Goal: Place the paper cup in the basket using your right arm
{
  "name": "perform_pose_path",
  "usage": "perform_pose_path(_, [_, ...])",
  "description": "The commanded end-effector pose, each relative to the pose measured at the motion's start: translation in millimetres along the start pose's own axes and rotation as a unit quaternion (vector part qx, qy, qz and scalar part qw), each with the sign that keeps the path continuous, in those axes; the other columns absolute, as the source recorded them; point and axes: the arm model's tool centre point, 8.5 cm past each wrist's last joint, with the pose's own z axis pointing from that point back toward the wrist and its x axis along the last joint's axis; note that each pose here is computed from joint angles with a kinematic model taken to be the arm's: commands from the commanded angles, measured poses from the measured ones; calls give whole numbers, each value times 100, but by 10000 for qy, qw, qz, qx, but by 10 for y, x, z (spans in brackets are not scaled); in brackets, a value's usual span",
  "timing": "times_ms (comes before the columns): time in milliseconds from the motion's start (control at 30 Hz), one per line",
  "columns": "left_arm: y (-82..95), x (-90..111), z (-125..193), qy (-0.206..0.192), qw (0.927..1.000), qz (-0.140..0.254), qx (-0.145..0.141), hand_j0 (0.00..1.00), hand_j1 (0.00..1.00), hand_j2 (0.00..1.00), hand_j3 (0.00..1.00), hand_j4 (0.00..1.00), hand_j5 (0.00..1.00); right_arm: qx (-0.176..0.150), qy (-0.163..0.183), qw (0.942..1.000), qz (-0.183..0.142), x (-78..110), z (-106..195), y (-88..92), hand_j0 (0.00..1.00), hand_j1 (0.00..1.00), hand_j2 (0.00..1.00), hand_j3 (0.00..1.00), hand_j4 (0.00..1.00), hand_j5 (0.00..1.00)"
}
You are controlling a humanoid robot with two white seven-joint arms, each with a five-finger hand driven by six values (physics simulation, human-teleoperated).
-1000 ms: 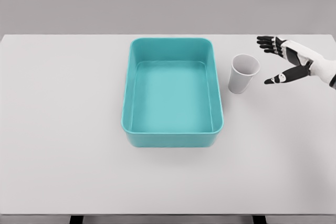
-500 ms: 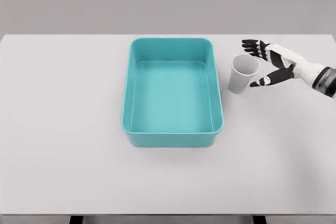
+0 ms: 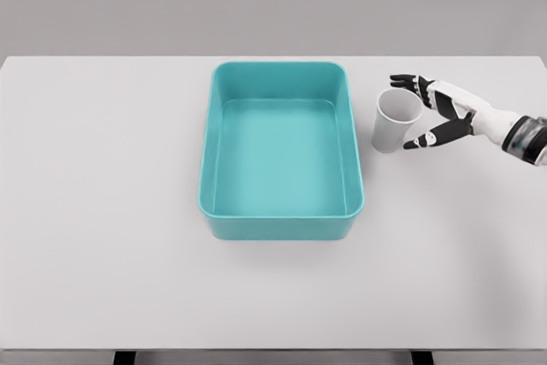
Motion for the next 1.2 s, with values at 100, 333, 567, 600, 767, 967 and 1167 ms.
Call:
perform_pose_path(100, [1, -1, 0, 2, 10000, -1, 1, 100, 100, 100, 100, 100, 100, 2, -27, 10000, -36, 5, -19, 10, 100, 100, 100, 100, 100, 100])
perform_pose_path(333, [1, -1, 0, 2, 10000, -1, 1, 100, 100, 100, 100, 100, 100, 43, -32, 10000, -12, 17, -31, 26, 100, 100, 100, 100, 100, 100])
perform_pose_path(567, [1, -1, 0, 2, 10000, -1, 1, 100, 100, 100, 100, 100, 100, 41, 47, 10000, -61, 25, -45, 14, 89, 89, 89, 89, 89, 89])
perform_pose_path(600, [-1, -1, 0, 2, 10000, -1, -6, 100, 100, 100, 100, 100, 100, 46, 31, 10000, -61, 34, -49, 16, 88, 88, 88, 88, 88, 88])
perform_pose_path(767, [-1, 4, 0, -6, 10000, 0, -7, 100, 100, 100, 100, 100, 100, 63, -11, 10000, -36, 68, -61, 20, 76, 76, 76, 76, 76, 76])
perform_pose_path(967, [0, 4, 0, -6, 10000, 0, 0, 100, 100, 100, 100, 100, 100, 131, -164, 9998, 64, 168, -91, 51, 71, 71, 71, 71, 71, 71])
perform_pose_path(1167, [1, -1, 0, 2, 10000, -1, 1, 100, 100, 100, 100, 100, 100, 77, -215, 9997, 85, 196, -79, 14, 68, 68, 68, 68, 68, 68])
